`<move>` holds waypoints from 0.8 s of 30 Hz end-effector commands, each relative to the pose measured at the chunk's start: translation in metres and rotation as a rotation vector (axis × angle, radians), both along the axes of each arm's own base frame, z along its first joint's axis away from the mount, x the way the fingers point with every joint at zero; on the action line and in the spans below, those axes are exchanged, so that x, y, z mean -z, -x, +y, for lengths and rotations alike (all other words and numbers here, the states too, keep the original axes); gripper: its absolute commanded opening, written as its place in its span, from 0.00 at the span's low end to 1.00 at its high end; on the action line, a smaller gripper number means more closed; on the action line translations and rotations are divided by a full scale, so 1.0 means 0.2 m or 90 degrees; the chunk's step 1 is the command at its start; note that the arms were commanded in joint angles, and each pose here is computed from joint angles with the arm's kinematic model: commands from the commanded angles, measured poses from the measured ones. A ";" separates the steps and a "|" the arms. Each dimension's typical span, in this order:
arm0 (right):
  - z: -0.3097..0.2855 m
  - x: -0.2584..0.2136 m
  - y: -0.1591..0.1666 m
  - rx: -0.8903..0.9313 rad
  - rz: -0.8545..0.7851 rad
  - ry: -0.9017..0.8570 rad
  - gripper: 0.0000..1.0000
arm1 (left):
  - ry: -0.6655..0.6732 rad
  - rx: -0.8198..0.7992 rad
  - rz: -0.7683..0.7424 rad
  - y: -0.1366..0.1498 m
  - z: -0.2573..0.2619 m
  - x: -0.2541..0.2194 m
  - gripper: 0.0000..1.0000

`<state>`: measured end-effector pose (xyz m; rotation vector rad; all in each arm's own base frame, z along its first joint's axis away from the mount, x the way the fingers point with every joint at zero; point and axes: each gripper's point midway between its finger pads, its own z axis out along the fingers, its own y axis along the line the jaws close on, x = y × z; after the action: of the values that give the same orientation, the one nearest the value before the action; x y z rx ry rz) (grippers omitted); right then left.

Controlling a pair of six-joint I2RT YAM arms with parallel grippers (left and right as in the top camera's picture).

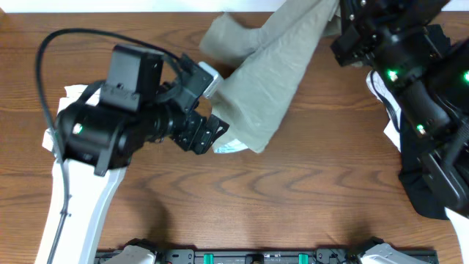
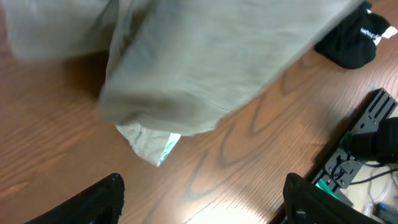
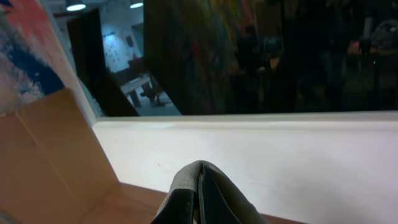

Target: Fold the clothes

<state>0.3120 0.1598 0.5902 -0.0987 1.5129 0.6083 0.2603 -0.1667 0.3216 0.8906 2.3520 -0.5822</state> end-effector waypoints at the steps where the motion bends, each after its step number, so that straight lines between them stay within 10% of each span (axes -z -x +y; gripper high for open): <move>1: -0.07 -0.14 0.16 -0.005 -0.042 -0.037 0.01 | -0.015 0.043 0.008 -0.05 -0.02 0.07 0.85; 24: -0.12 -0.18 0.25 -0.005 -0.058 -0.046 0.01 | 0.067 0.317 0.049 0.04 -0.22 0.21 0.87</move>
<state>0.2686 0.1359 0.6153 -0.0897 1.4362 0.6272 0.2575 -0.2047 0.2724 1.4023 2.2195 -0.8583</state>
